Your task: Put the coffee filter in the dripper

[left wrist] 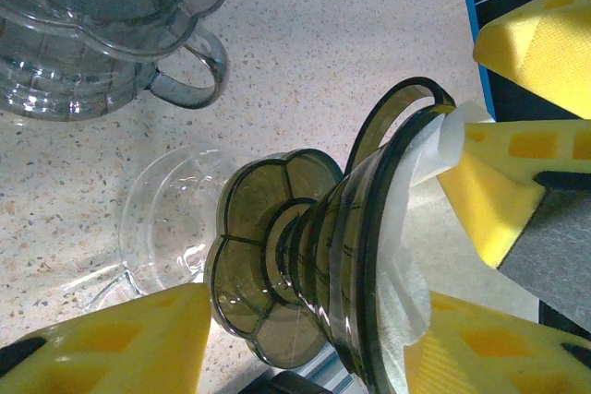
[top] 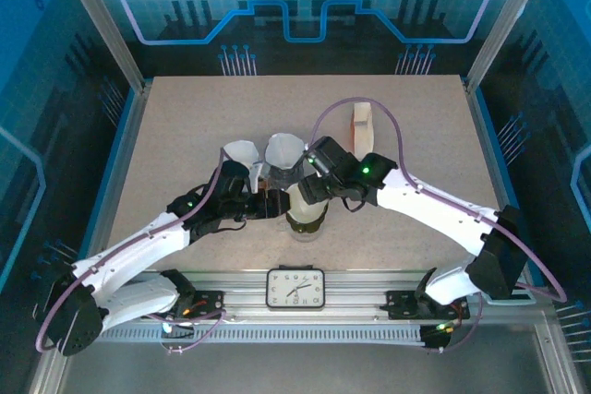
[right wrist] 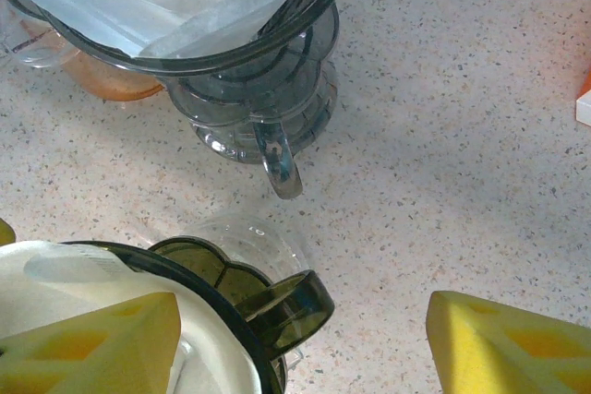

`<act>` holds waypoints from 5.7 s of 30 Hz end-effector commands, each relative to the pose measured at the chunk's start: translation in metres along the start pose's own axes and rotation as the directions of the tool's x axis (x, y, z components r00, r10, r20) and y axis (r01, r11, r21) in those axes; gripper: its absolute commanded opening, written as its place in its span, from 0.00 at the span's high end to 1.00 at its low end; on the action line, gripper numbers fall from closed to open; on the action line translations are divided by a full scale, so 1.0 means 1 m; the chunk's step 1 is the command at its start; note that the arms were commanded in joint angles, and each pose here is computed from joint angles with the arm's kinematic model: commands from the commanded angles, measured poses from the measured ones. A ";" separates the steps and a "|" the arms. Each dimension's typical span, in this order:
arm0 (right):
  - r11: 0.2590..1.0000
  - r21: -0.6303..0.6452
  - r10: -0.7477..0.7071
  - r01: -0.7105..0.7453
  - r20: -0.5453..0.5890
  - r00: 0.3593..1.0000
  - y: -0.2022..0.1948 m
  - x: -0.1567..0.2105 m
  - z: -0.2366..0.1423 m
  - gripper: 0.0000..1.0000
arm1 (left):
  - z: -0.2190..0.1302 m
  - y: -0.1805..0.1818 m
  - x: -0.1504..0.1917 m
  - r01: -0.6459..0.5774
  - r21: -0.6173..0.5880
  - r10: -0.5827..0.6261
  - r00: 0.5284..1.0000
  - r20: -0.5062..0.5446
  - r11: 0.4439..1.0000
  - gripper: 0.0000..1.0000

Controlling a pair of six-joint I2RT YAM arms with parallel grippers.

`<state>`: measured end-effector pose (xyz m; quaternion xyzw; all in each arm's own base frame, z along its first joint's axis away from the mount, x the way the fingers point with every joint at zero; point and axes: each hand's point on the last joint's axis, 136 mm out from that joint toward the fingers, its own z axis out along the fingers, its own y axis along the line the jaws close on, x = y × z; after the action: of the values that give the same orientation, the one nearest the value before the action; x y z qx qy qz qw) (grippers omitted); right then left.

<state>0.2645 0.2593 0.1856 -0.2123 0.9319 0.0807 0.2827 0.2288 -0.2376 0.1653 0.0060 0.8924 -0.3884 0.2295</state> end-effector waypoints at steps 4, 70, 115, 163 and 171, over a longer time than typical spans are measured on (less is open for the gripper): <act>0.997 -0.039 0.065 -0.061 0.114 0.991 -0.006 -0.007 -0.033 0.28 | -0.001 0.003 0.002 0.015 -0.001 -0.015 1.000 0.005 1.000 0.40; 0.979 -0.122 0.197 -0.161 0.412 0.889 -0.052 0.050 -0.060 0.12 | -0.156 0.155 -0.145 0.503 -0.275 -0.095 0.592 0.800 0.820 0.01; 0.974 -0.085 0.225 -0.210 0.463 0.857 -0.078 0.059 -0.063 0.00 | -0.097 0.247 -0.162 0.058 -0.690 0.467 0.696 0.546 0.721 0.01; 0.972 -0.008 0.212 -0.235 0.462 0.861 -0.092 0.064 -0.058 0.00 | -0.069 0.247 -0.156 -0.053 -0.674 0.541 0.645 0.540 0.737 0.01; 0.976 -0.003 0.195 -0.219 0.471 0.860 -0.091 0.061 -0.062 0.00 | -0.064 0.252 -0.162 -0.048 -0.666 0.510 0.684 0.522 0.745 0.01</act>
<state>0.2249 0.1461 0.1928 -0.0862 0.8610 0.1471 0.4792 0.3885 0.0109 0.0903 -0.0729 0.8100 -0.0141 0.5817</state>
